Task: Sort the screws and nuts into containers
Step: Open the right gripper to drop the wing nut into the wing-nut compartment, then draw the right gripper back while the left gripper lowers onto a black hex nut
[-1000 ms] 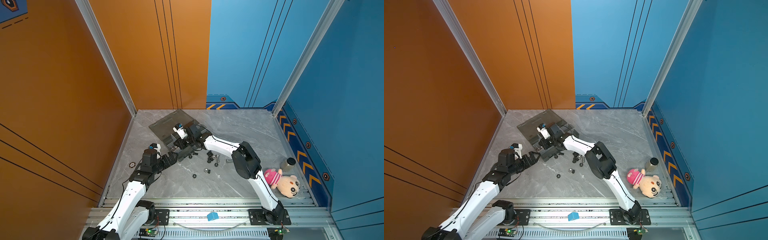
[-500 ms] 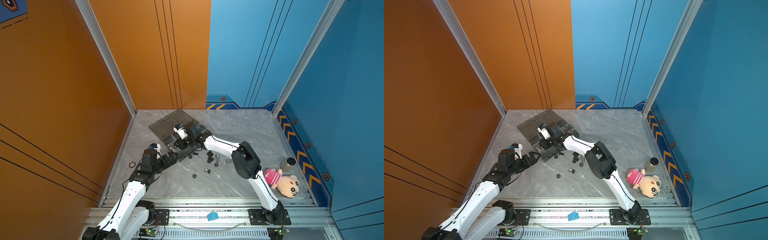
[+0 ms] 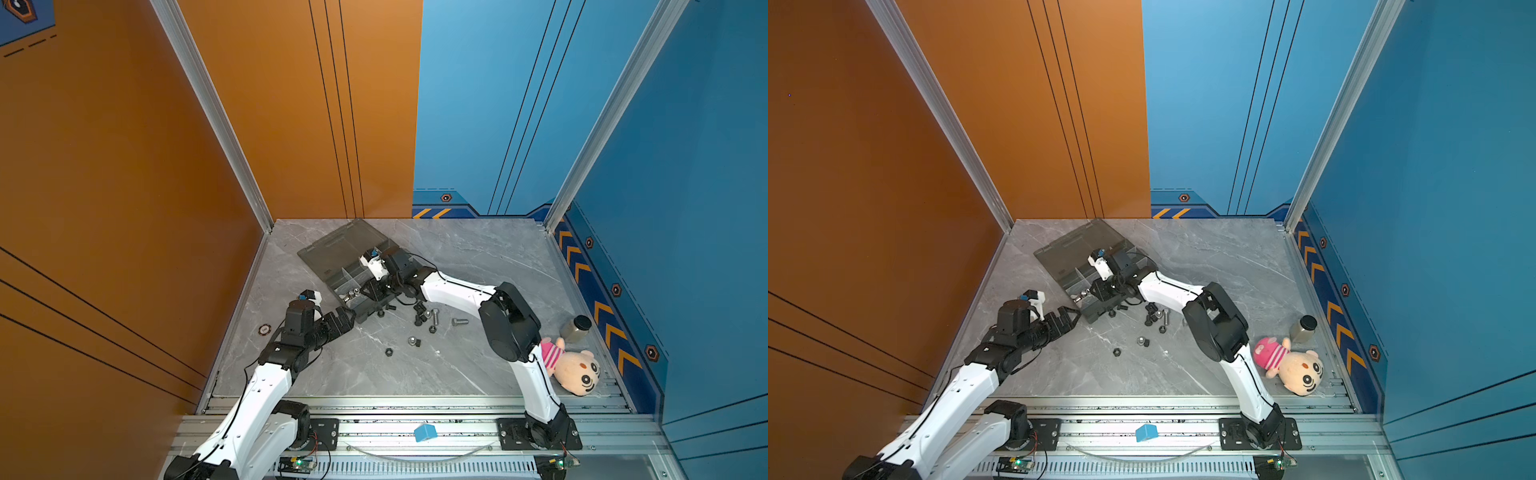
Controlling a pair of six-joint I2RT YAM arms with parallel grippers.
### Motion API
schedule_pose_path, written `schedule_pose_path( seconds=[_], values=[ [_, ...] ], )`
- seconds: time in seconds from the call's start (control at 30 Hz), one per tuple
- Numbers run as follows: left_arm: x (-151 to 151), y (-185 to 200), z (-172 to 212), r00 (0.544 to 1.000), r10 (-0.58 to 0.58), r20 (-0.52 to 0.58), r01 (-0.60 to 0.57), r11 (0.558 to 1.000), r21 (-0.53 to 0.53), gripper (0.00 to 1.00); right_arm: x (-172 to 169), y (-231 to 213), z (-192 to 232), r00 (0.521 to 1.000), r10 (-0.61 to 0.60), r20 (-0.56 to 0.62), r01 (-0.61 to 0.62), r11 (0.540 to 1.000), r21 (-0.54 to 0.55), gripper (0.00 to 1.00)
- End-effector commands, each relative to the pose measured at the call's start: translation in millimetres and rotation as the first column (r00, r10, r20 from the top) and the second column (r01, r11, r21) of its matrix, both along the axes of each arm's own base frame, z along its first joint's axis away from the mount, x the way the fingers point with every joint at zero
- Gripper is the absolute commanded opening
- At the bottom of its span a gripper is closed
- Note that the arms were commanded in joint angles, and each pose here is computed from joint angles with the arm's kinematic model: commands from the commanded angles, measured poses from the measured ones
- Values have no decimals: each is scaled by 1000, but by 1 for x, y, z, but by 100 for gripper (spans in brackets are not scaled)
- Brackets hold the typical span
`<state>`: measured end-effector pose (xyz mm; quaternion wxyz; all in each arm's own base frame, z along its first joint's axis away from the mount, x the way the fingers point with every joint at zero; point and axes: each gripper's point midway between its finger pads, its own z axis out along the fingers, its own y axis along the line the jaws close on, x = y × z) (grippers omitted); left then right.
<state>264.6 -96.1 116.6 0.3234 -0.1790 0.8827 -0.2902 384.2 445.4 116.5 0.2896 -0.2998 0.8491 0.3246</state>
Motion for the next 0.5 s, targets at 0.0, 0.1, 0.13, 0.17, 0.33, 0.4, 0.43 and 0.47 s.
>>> schedule_pose_path(
  seconds=[0.0,0.1,0.13,0.17,0.33,0.4,0.43,0.47],
  values=[
    [-6,-3,-6,999,-32,-16,33,996,82,98,1,-25,42,998,-53,44,52,998,30,34],
    [-6,-13,-11,998,-64,-29,67,988,141,98,-6,-48,46,996,-80,40,80,997,-7,35],
    [-6,-16,-12,997,-74,-33,78,984,160,98,-9,-57,46,995,-89,40,90,996,-23,35],
    [-6,-21,-14,995,-89,-42,95,979,181,98,-12,-66,45,994,-102,36,103,994,-40,36],
    [-6,-53,-20,977,-197,-79,211,941,266,98,-33,-101,41,988,-155,24,156,983,-91,37],
    [-8,-65,-23,967,-236,-95,253,922,291,98,-29,-125,39,978,-209,19,210,972,-103,38],
    [-9,-72,-25,962,-254,-103,274,913,303,98,-33,-133,36,975,-224,13,224,968,-113,38],
    [-10,-77,-27,957,-268,-112,290,905,310,98,-36,-140,35,972,-237,9,236,964,-121,38]
  ],
)
